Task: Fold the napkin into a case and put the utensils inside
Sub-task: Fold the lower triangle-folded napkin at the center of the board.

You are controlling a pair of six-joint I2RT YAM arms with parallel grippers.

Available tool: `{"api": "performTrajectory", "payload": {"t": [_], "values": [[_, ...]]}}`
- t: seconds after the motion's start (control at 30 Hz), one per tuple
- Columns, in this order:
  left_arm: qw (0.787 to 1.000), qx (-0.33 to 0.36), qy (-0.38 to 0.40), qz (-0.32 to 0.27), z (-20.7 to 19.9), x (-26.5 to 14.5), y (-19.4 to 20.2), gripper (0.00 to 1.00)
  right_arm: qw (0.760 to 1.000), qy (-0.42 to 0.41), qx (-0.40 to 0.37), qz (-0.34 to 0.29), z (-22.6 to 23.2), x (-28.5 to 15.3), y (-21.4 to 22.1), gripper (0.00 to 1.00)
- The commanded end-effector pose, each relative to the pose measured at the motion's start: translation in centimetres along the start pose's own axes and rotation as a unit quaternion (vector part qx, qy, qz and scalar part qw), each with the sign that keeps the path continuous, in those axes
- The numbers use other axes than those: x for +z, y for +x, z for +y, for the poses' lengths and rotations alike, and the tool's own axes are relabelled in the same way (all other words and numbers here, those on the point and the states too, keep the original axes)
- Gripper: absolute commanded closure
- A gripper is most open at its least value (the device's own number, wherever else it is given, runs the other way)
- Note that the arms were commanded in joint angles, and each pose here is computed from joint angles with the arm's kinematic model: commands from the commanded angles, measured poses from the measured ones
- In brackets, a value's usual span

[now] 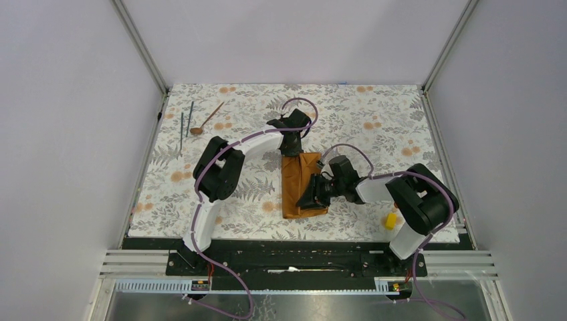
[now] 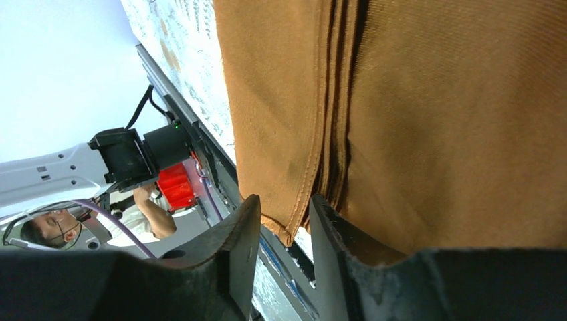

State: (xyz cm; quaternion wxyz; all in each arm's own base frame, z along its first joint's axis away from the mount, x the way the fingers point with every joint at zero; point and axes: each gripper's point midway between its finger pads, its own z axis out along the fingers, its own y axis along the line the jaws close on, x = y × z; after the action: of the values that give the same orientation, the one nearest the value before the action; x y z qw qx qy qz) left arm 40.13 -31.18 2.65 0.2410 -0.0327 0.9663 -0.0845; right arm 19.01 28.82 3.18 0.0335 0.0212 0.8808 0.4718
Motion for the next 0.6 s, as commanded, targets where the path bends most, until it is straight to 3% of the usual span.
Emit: {"api": "performTrajectory", "payload": {"t": [0.0,0.17,0.4,0.57], "values": [[1.0,-0.011,0.006,-0.015,-0.3,0.1,-0.8,1.0,1.0,0.012,0.002,-0.012,-0.4,0.7,-0.4,0.62],[1.0,-0.009,0.007,-0.016,-0.3,0.1,-0.9,1.0,1.0,0.019,0.003,-0.018,-0.7,1.0,-0.7,0.68],[1.0,-0.008,0.008,-0.014,-0.4,0.2,-0.8,1.0,0.999,0.012,-0.009,-0.036,0.2,0.6,-1.4,0.98],[1.0,-0.005,0.009,-0.012,-0.4,0.2,-0.7,1.0,0.998,0.019,-0.019,-0.048,0.4,0.0,-1.5,1.0]]}}
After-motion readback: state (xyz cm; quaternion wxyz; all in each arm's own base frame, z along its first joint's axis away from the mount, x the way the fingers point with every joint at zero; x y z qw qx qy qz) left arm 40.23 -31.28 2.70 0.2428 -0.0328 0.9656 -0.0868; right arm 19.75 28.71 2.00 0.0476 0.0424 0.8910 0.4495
